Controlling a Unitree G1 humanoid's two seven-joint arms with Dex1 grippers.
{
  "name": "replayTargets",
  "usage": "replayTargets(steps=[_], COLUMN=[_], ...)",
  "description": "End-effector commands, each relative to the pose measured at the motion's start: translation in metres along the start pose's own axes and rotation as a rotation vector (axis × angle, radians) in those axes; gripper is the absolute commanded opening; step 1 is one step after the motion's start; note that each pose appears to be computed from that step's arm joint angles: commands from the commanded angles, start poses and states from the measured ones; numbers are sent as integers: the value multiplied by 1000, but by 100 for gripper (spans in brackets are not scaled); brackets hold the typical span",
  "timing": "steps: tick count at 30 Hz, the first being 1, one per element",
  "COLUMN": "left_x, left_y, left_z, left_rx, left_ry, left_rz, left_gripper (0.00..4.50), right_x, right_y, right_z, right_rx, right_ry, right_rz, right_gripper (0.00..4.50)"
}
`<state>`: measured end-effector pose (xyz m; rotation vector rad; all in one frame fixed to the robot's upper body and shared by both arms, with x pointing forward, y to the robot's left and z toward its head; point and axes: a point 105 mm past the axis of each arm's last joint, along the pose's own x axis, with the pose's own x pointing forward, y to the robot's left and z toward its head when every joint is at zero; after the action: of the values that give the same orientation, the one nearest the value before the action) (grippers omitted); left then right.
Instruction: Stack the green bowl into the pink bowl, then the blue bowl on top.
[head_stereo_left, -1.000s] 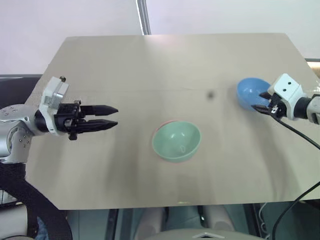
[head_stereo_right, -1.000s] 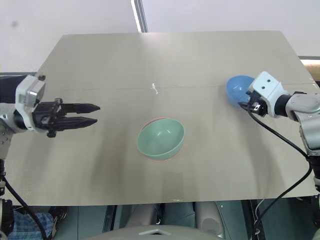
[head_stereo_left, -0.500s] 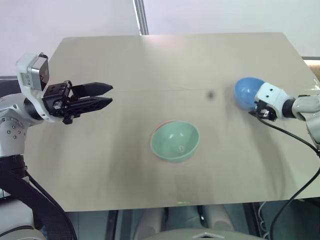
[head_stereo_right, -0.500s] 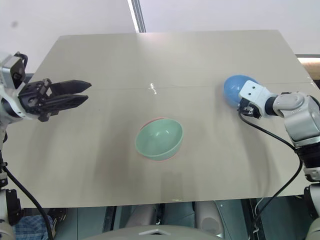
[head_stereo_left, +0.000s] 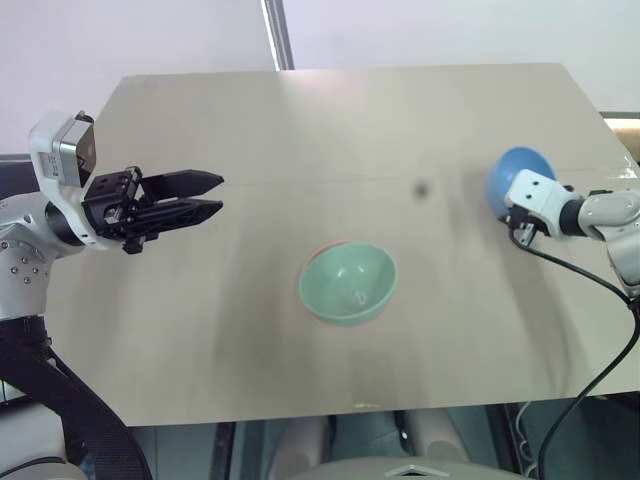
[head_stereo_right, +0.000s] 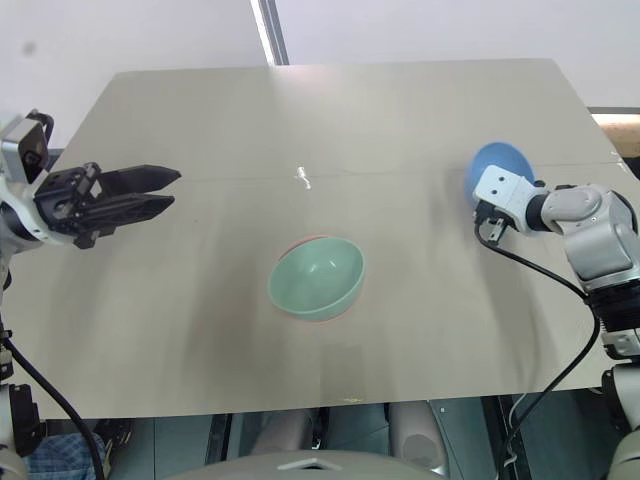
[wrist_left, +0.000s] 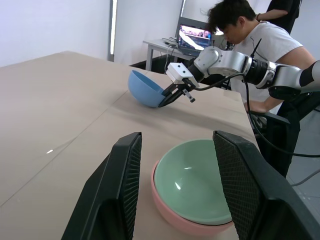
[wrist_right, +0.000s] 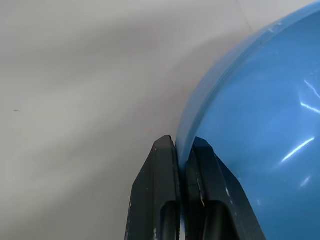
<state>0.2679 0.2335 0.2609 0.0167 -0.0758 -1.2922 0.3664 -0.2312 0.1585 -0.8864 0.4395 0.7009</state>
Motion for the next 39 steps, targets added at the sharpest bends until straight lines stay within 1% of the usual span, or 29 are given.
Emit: replayTargets(steps=[1,2,4,5,8,10,11,14,17,20,21,22,23,24,25,26,27,30,32,35,37,39], left_x=[-3,-3,-2,-2,0,2,3,6,8,9,9,9,8,8,7,7,6,6,6,5,4,2], left_y=[-4,-3,-2,-1,0,1,2,7,8,8,8,8,8,8,8,8,8,7,6,5,4,1], left_z=[12,11,9,8,7,6,5,4,4,4,4,4,4,5,5,5,5,4,3,2,1,-1], left_rx=[49,47,44,43,39,32,31,32,31,31,30,30,30,29,29,29,28,27,26,26,25,26], left_ry=[0,2,8,9,10,11,12,13,15,17,18,20,21,22,23,24,24,25,26,26,27,37], left_rz=[-2,-2,-5,-7,-15,-26,-30,-41,-58,-64,-66,-66,-66,-65,-63,-61,-61,-60,-58,-54,-49,-41], left_gripper=[241,241,241,241,241,241,241,241,241,241,241,241,241,241,241,241,241,241,241,241,241,241], right_x=[-30,-38,-61,-70,-80,-76,-78,-81,-72,-68,-68,-68,-68,-67,-66,-66,-66,-66,-72,-76,-81,-86], right_y=[12,23,64,82,109,128,140,159,156,157,159,160,160,159,156,153,151,146,143,132,119,102], right_z=[66,82,128,141,158,158,160,169,166,165,164,164,164,166,169,170,170,162,164,172,166,155], right_rx=[-166,-224,-352,-395,-480,-687,-747,-812,-868,-868,-869,-870,-870,-869,-861,-857,-855,-862,-800,-552,-417,-254], right_ry=[-251,-314,-503,-556,-610,-535,-536,-567,-519,-494,-490,-488,-491,-500,-512,-516,-511,-472,-499,-575,-605,-622], right_rz=[96,147,304,363,431,434,465,512,490,506,513,517,513,499,469,451,448,464,479,499,497,466], right_gripper=[8,8,8,8,8,8,8,8,8,8,43,65,105,134,190,222,262,262,262,262,262,262])
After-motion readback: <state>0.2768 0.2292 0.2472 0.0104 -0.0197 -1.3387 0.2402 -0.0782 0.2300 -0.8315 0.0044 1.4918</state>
